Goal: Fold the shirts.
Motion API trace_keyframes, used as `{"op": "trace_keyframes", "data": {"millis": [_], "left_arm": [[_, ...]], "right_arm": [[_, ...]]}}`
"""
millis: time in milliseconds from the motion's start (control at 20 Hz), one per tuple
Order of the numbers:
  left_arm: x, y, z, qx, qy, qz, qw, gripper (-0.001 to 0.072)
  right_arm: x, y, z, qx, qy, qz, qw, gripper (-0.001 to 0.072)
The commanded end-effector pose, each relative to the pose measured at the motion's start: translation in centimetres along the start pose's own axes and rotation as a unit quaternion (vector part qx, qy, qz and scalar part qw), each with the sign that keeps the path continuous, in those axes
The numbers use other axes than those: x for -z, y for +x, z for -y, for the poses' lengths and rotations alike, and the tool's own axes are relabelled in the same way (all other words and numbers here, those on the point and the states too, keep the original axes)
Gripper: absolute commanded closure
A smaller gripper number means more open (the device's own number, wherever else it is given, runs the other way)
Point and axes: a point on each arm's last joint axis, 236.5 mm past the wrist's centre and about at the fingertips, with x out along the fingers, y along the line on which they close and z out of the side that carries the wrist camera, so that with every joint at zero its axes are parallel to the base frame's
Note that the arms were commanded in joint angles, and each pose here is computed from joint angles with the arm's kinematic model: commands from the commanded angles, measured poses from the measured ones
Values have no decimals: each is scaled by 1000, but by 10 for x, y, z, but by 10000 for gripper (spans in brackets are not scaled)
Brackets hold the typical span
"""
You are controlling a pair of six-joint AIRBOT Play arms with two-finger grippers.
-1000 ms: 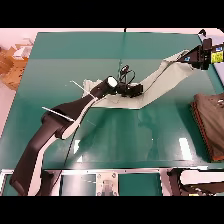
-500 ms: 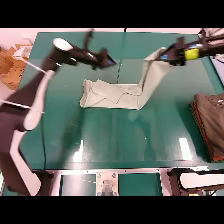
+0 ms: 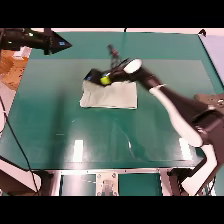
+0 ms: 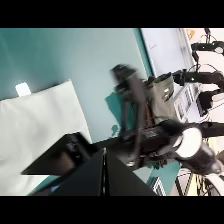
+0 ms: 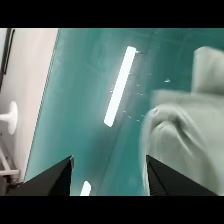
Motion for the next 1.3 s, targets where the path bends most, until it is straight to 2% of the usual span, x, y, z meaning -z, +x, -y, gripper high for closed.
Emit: {"op": "trace_keyframes", "data": {"millis": [0, 50, 150, 250, 350, 400, 450, 500, 650, 950, 1100, 1150, 1200, 1250], "left_arm": [[-3, -29, -12, -14, 6, 12, 1000, 683], [-4, -32, -18, -23, 10, 16, 1000, 683], [-5, -35, -35, -59, 10, 16, 998, 683], [-4, -38, -55, -101, 12, 13, 995, 683], [3, -47, -89, -175, 12, -2, 985, 684], [7, -56, -112, -227, 4, -10, 974, 684], [12, -69, -136, -287, -5, -18, 958, 684], [16, -82, -155, -335, -10, -25, 942, 684], [21, -113, -186, -422, -21, -33, 906, 684], [23, -115, -188, -427, -22, -37, 903, 683], [23, -115, -187, -426, -24, -36, 904, 684], [23, -115, -187, -426, -24, -36, 904, 684], [25, -115, -187, -425, -26, -40, 904, 683], [27, -115, -187, -424, -28, -44, 904, 683]], "right_arm": [[-5, 19, 11, 12, -12, 18, 1000, 229], [-19, -12, 20, 17, -18, 3, 1000, 231], [-45, -79, 48, 29, -1, -14, 999, 425], [-53, -138, 86, 51, 30, -33, 998, 420], [-44, -184, 140, 94, 79, -52, 991, 420], [-34, -196, 164, 110, 104, -59, 987, 383], [-19, -201, 184, 117, 135, -68, 981, 218], [-4, -200, 200, 123, 160, -78, 976, 162], [23, -191, 240, 149, 201, -71, 966, 133], [44, -159, 247, 146, 211, -95, 962, 130], [29, -128, 230, 117, 194, -60, 972, 132], [15, -122, 222, 102, 189, -35, 976, 203], [3, -119, 211, 85, 177, -21, 980, 517], [-10, -121, 197, 67, 164, -12, 984, 685]]}}
